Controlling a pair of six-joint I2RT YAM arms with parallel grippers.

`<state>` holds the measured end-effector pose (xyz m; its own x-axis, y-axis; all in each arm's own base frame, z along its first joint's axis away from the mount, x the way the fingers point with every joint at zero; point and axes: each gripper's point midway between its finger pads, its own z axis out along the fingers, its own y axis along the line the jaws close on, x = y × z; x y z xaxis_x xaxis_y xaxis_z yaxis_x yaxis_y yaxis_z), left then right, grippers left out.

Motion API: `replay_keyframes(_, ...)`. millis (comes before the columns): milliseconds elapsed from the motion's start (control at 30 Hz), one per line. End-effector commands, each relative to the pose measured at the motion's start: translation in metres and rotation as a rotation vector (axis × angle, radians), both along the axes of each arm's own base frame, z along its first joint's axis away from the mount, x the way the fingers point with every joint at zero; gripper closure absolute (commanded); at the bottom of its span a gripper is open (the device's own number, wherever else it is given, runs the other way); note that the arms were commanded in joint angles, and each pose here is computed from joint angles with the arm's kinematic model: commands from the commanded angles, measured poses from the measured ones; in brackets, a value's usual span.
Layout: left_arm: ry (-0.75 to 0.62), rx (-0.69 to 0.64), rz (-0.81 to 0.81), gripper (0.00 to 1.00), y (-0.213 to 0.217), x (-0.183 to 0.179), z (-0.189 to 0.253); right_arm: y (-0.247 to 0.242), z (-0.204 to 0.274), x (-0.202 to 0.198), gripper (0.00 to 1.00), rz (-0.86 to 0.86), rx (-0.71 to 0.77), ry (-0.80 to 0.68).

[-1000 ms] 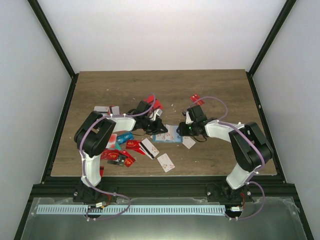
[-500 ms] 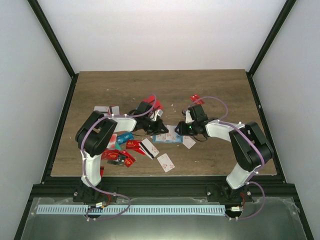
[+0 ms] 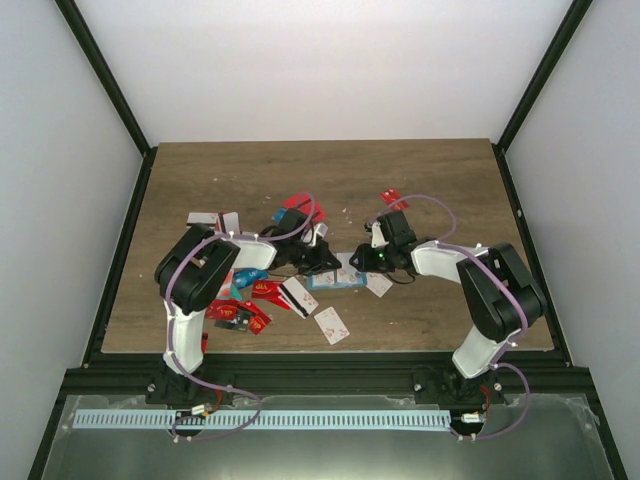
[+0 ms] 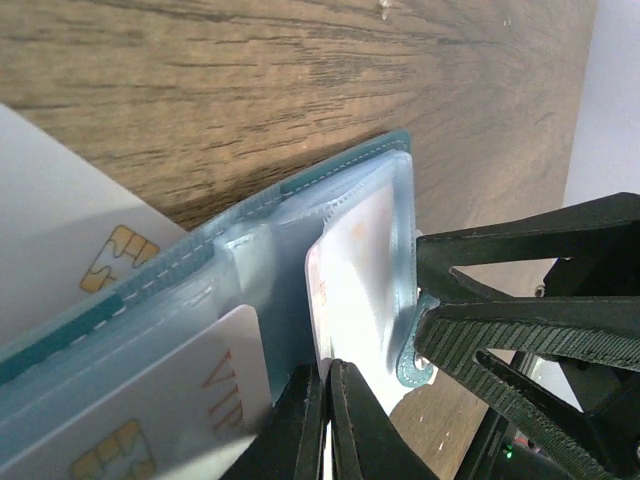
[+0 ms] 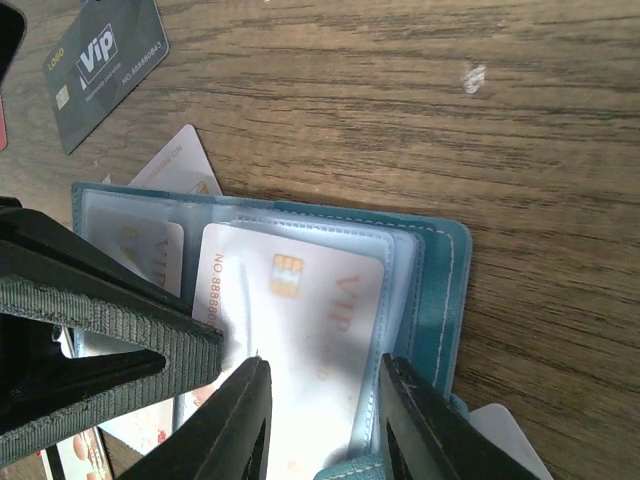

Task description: Put the credit cards into the card holder

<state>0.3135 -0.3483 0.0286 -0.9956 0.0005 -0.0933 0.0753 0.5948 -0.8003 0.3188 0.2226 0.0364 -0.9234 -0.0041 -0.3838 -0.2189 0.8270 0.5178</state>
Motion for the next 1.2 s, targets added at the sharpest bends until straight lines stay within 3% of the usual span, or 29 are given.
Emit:
replay_keyframes(0,0.056,0.031,0.069,0.96,0.003,-0.010,-0.023,0.003,-0.005,-0.009,0.68,0.009,0.018,0.036)
replay_keyframes(233,0.063,0.047,0.121,0.92,0.005,-0.016,-0.020,0.000,-0.001,-0.009,0.68,0.004,0.009,0.021)
replay_keyframes(733,-0.027,0.153,0.059,0.49,0.015,-0.031,0.016,0.003,0.047,0.000,0.68,0.038,0.032,-0.081)
replay_keyframes(900,-0.091,0.234,0.038,0.40,0.029,-0.032,0.026,0.007,0.056,-0.004,0.68,0.053,0.068,-0.084)
replay_keyframes(1000,-0.166,0.307,0.003,0.46,0.036,-0.028,0.032,0.019,0.063,-0.013,0.67,0.110,0.145,-0.073)
replay_keyframes(1167,-0.228,0.345,-0.029,0.74,0.036,-0.021,0.034,0.031,0.057,-0.024,0.67,0.160,0.226,-0.012)
